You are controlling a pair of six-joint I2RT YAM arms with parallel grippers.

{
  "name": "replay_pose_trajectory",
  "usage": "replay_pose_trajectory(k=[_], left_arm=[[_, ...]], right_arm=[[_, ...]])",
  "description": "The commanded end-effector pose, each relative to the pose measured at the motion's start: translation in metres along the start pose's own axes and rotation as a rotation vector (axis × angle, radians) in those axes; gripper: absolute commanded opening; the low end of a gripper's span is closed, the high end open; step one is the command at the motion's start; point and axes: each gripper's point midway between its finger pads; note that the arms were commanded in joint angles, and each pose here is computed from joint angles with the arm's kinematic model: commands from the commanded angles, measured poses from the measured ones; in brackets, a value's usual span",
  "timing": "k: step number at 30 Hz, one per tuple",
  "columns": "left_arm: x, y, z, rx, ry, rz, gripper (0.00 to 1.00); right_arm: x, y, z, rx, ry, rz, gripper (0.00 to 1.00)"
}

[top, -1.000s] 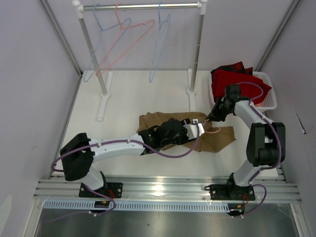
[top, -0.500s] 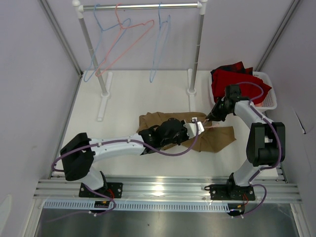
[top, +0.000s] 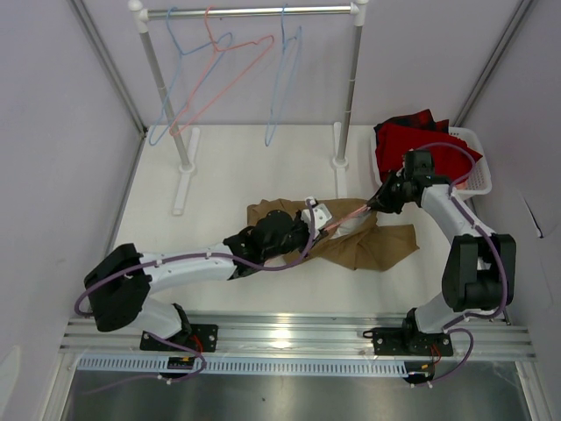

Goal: Place the skirt on the hanger

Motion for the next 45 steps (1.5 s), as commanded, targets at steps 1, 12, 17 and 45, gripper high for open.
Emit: replay_pose_trajectory(k=[1,12,17,45], left_arm=[[0.000,-0.015,-0.054,-0.196,-0.068,0.026,0.00],[-0.036,-0.036,-0.079,-0.274,-0.095,0.222,0.00],[-0.050,-0.046,-0.090,-0.280,-0.092,0.294,0.00],[0.001,0.002,-0.018,-0.135,-0.490,0.354,0.00]], right_arm=[[0.014,-0.023,-0.004,-0.037,-0.050,-0.041,0.00],[0.022,-0.065,-0.020,-0.119,-0.125,0.017,0.05],[0.026,-0.086,-0.026,-0.152,-0.183,0.046,0.04],[0.026,0.005,0.021,0.060,-0.374,0.200,0.28]])
Point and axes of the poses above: each gripper's point midway between its finger pads, its own y axis out along the fingers, its own x axis along the line the jaws close on, z = x × y, and after that the axes turned 11 degrees about -y, right-handed
